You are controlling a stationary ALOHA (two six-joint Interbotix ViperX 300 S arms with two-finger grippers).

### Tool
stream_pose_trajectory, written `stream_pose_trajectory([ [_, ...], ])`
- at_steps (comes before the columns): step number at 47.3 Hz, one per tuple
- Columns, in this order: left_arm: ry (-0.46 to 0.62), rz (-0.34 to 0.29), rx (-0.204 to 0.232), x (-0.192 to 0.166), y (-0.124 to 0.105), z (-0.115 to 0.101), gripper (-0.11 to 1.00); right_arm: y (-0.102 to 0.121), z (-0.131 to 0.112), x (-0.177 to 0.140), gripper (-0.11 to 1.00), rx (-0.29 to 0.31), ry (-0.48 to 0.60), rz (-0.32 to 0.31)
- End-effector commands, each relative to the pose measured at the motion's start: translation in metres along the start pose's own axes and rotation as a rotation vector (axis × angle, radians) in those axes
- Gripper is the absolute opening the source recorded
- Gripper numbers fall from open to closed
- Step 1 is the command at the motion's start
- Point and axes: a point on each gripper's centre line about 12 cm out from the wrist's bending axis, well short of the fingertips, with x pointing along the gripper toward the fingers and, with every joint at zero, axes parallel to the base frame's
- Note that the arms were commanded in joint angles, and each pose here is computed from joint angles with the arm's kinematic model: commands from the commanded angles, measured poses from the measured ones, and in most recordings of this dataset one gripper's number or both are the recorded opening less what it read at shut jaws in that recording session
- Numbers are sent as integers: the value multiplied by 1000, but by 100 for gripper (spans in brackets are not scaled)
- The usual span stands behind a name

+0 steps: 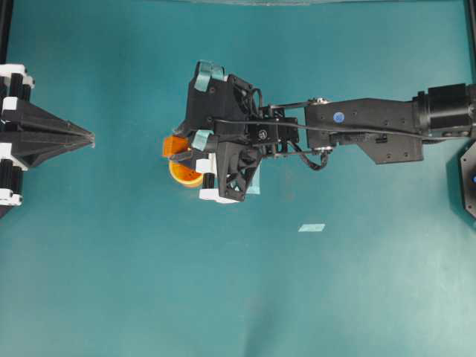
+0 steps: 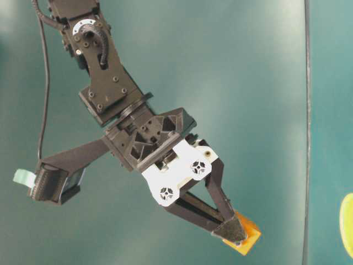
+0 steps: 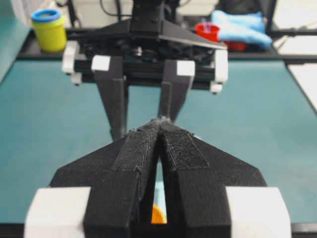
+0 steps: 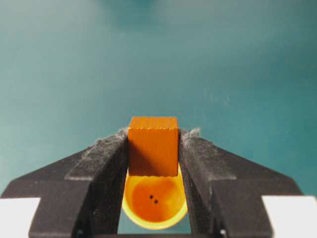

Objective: Move the block toward the cup with right arm.
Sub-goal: 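Hold the cube above the cup opening with the right gripper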

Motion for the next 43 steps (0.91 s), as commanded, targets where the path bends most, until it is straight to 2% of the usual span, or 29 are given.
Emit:
stream_pose_trajectory([
  [1,-26,1,3,3,0,11,0,1,18,-9,39,-3,-51,4],
  [43,-25,1,5,3,0,10,0,0,14,-9,39,-21,-24,-8],
])
